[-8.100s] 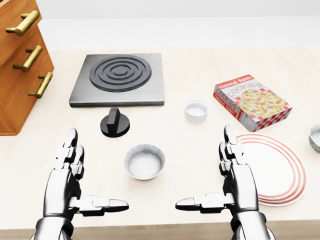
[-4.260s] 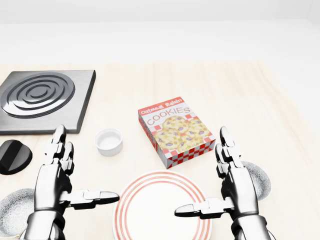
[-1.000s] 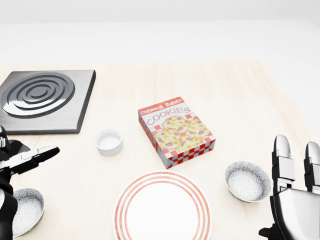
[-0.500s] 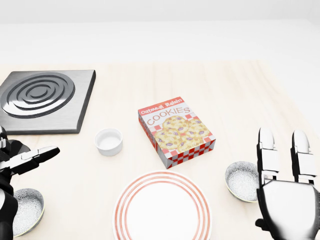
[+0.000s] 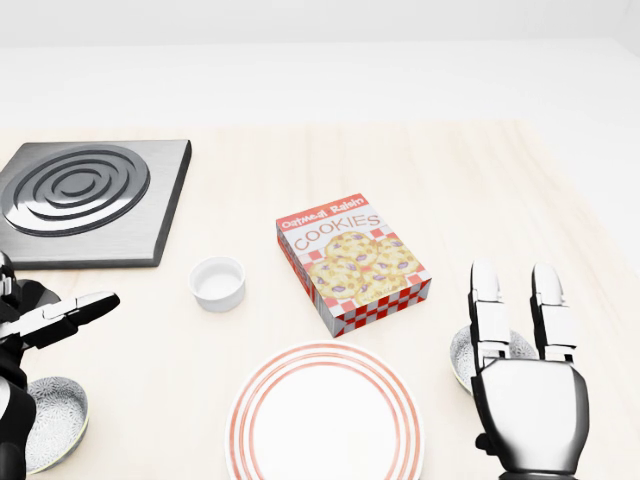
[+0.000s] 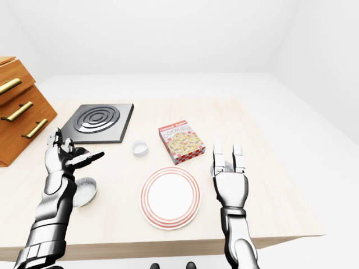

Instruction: Pick the akita bowl next to the plate and place it on the plate.

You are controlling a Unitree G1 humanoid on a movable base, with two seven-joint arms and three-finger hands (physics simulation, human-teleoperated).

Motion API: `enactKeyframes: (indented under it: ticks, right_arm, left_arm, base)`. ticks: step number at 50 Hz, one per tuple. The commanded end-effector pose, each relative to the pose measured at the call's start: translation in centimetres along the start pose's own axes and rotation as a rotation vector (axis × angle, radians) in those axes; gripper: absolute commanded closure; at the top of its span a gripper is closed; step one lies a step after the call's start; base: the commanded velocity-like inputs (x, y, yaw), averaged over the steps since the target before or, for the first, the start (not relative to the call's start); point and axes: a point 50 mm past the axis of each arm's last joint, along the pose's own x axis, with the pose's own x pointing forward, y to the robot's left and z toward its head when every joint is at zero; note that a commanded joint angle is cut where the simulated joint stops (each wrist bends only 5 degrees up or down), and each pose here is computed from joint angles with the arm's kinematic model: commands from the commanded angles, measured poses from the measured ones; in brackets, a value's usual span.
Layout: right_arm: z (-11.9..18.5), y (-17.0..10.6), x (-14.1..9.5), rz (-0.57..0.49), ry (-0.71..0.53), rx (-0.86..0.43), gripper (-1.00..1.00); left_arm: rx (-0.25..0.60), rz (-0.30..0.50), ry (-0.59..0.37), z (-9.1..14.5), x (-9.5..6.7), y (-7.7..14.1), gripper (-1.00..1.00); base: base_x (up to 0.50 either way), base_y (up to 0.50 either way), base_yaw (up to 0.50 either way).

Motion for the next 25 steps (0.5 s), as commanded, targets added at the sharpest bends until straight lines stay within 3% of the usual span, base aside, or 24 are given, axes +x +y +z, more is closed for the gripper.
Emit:
enactKeyframes:
  ticks: [1, 25]
  right_arm:
    - [0.07, 1.02, 0.10, 0.001, -0.010, -0.025, -1.00]
    - [-0.32, 1.13, 0.17, -0.022, -0.041, -0.156, -1.00]
  left_arm:
    - [0.000, 0.000, 0.000, 0.04, -0.05, 0.01, -1.00]
    - [0.001, -0.001, -0.001, -0.06, -0.04, 0.01, -1.00]
  base:
    - [0.00, 0.00, 0.00]
    - [0.00, 0.00, 0.00]
